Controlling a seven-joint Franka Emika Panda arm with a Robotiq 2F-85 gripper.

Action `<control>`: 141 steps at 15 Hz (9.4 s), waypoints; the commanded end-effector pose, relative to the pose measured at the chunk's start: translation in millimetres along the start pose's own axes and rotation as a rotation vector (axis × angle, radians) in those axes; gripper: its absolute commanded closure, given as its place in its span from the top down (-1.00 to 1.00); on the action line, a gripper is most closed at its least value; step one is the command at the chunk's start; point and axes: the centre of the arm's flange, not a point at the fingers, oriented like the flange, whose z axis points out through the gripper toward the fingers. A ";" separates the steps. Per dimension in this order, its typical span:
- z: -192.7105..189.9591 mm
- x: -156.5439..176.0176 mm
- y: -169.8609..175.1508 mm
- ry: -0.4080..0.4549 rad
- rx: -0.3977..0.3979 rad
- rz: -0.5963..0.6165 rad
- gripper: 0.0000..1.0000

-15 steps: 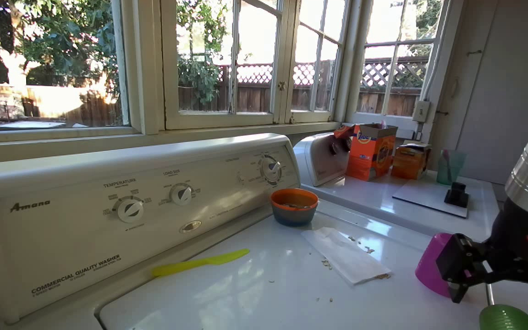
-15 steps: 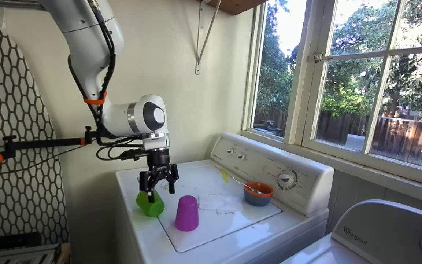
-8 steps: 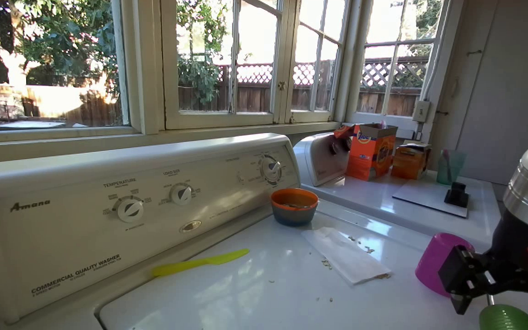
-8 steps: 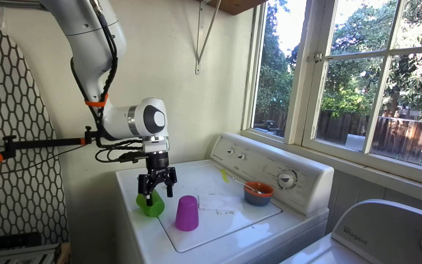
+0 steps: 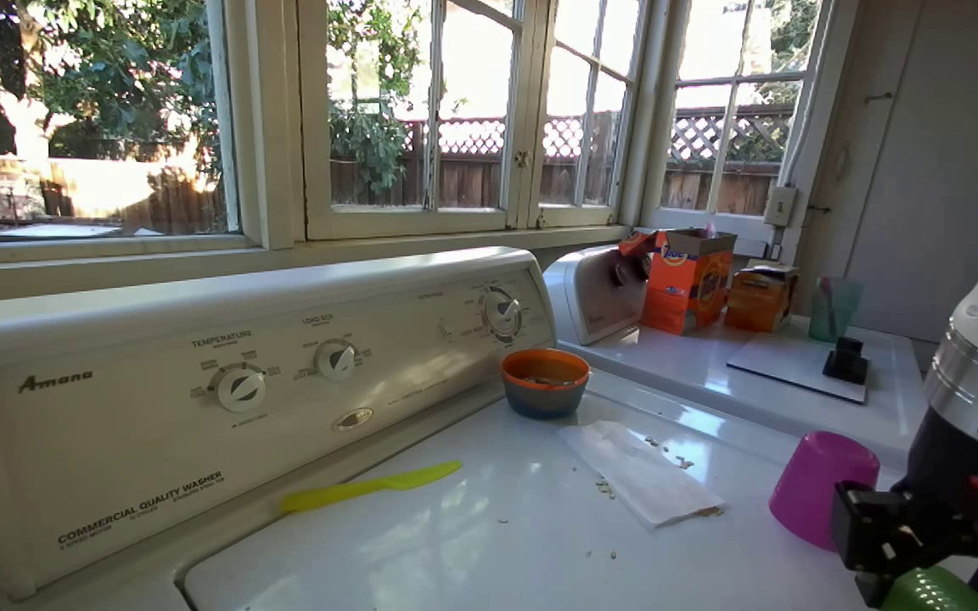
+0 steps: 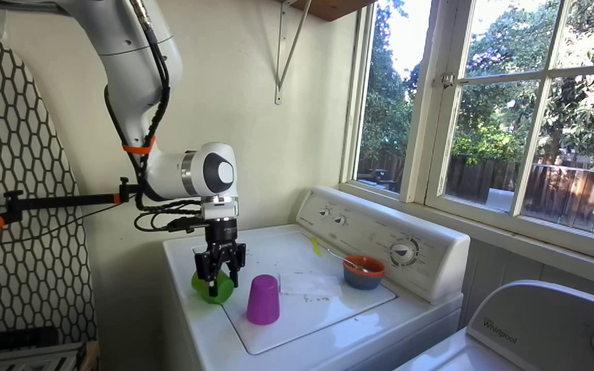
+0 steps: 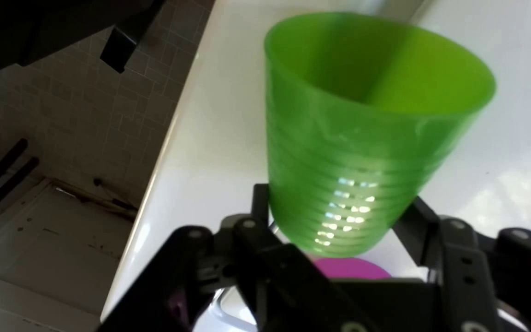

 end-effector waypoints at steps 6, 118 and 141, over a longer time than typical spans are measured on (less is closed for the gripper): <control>-28.5 4.3 -1.3 0.099 -0.020 -0.015 -0.17; 65.1 1.9 -105.0 1.236 -0.681 0.259 -0.17; 28.9 38.1 -95.2 1.163 -0.679 0.447 1.00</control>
